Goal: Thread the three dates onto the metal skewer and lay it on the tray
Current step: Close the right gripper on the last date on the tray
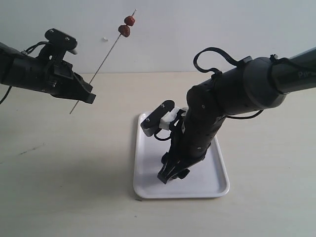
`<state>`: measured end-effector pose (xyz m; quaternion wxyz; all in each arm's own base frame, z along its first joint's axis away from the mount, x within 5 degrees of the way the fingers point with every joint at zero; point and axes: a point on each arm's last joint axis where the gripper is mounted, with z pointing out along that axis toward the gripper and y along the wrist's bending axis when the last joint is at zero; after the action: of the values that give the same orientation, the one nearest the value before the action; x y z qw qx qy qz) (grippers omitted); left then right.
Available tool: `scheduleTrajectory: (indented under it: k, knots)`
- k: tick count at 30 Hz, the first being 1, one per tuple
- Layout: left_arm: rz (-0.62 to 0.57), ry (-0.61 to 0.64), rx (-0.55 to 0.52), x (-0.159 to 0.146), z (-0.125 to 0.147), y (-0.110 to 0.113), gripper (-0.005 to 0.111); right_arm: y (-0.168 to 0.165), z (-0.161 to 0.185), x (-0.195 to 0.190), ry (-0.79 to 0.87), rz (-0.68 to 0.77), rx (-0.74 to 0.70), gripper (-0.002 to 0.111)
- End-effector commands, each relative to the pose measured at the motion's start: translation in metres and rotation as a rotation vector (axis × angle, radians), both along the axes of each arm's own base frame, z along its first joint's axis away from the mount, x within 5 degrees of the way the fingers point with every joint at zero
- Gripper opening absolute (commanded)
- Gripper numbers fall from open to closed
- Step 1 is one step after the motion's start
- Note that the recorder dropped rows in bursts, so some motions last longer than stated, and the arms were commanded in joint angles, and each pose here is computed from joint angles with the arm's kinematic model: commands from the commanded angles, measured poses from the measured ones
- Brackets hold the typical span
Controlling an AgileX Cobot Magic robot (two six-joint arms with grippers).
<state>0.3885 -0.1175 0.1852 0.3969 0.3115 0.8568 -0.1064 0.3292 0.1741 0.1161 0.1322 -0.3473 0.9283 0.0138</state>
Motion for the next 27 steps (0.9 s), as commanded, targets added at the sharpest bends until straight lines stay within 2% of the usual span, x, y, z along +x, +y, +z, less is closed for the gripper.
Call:
scheduleTrajectory:
  k: [1,12,18,20,23,27]
  knots:
    - [0.012,-0.001,-0.017,0.0013,0.0025,0.0002,0.000,0.0008,0.0005,0.0020,-0.023,0.000,0.007,0.056]
    - [0.009,0.001,-0.019,0.0011,0.0025,-0.0001,0.000,-0.0009,-0.0001,0.0006,0.002,-0.041,0.007,0.055]
    - [0.009,0.001,-0.019,0.0011,0.0025,-0.0001,0.000,-0.0025,0.0000,0.0017,0.003,-0.066,0.014,0.049]
    - [0.009,0.001,-0.019,0.0011,0.0025,-0.0001,0.000,-0.0025,-0.0003,0.0006,0.016,-0.074,0.015,0.044]
    - [0.008,0.000,-0.018,0.0011,0.0025,-0.0001,0.000,-0.0033,-0.0007,-0.0008,0.032,-0.074,0.006,0.030]
    - [0.007,0.000,-0.018,0.0011,0.0025,-0.0001,0.000,-0.0030,0.0005,-0.0003,0.025,-0.081,0.013,0.027]
